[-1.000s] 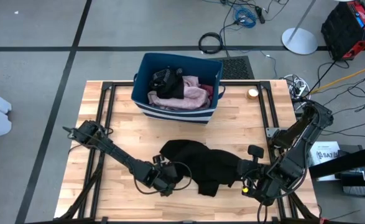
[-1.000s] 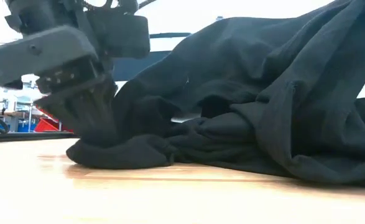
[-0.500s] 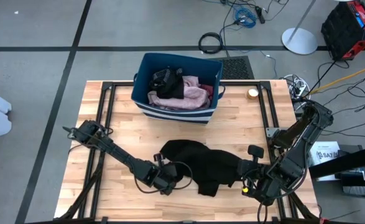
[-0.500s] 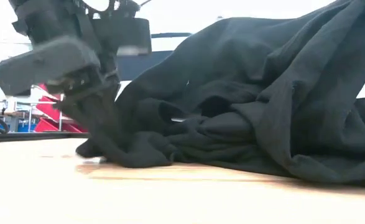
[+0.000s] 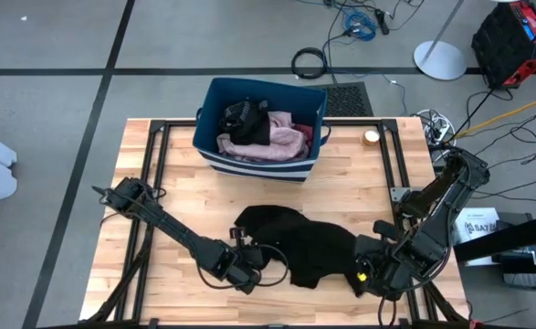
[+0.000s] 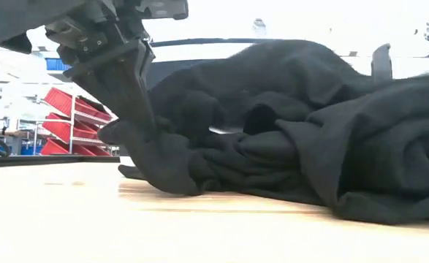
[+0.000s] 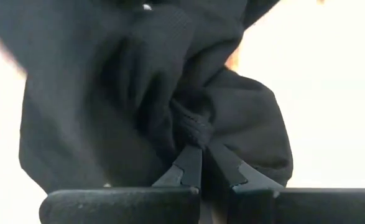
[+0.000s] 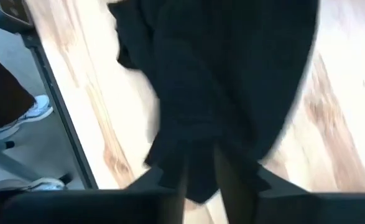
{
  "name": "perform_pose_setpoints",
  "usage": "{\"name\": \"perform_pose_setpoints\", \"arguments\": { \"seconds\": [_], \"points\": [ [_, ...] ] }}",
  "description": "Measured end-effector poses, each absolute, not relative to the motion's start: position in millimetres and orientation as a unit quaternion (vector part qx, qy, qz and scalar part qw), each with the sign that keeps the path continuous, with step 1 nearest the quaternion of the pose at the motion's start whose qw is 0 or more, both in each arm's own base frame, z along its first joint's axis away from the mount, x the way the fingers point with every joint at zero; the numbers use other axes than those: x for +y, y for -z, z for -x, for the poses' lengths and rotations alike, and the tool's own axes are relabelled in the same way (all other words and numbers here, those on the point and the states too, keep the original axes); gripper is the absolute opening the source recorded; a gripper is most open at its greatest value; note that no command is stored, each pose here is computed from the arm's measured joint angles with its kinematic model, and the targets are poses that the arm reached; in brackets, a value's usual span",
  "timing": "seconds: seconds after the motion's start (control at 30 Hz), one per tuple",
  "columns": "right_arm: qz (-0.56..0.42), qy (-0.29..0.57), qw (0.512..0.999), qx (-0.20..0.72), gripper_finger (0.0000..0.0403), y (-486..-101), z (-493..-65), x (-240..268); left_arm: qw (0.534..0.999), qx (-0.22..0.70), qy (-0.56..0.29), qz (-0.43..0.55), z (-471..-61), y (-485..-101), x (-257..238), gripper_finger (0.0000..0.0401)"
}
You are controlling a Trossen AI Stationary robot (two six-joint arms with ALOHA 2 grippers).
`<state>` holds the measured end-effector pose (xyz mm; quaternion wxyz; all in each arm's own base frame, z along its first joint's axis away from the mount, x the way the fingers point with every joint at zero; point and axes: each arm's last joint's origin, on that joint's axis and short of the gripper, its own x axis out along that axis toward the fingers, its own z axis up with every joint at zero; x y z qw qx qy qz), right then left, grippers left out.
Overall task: Sort clothes
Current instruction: Put the black hoodie into the blue laundry organizer
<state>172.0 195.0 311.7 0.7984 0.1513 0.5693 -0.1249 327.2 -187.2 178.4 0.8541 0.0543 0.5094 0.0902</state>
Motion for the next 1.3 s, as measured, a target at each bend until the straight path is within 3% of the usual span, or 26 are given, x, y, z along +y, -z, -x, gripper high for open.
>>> {"name": "perform_pose_setpoints", "arguments": {
  "seconds": [0.13,0.3,0.53,0.7,1.1,1.3],
  "points": [
    [-0.158,0.137,0.783,0.586,0.0113,-311,-170,192,0.854,0.508,-0.089,-0.066,-328,-181,-187,0.0006],
    [-0.097,0.129,0.859,0.486,0.0146,-301,-198,204,0.855,0.506,-0.091,-0.069,-328,-181,-187,0.0005],
    [-0.005,0.153,0.835,0.528,0.0140,-246,-237,218,0.857,0.501,-0.096,-0.072,-328,-181,-187,0.0007],
    [0.000,0.167,0.815,0.555,0.0143,-220,-249,224,0.857,0.501,-0.096,-0.072,-329,-181,-187,0.0008],
    [-0.008,0.152,0.823,0.548,0.0143,-208,-265,220,0.858,0.499,-0.095,-0.071,-329,-181,-187,0.0010],
    [-0.005,0.167,0.796,0.582,0.0128,-188,-263,203,0.859,0.499,-0.090,-0.074,-326,-181,-192,0.0010]
  ]
}}
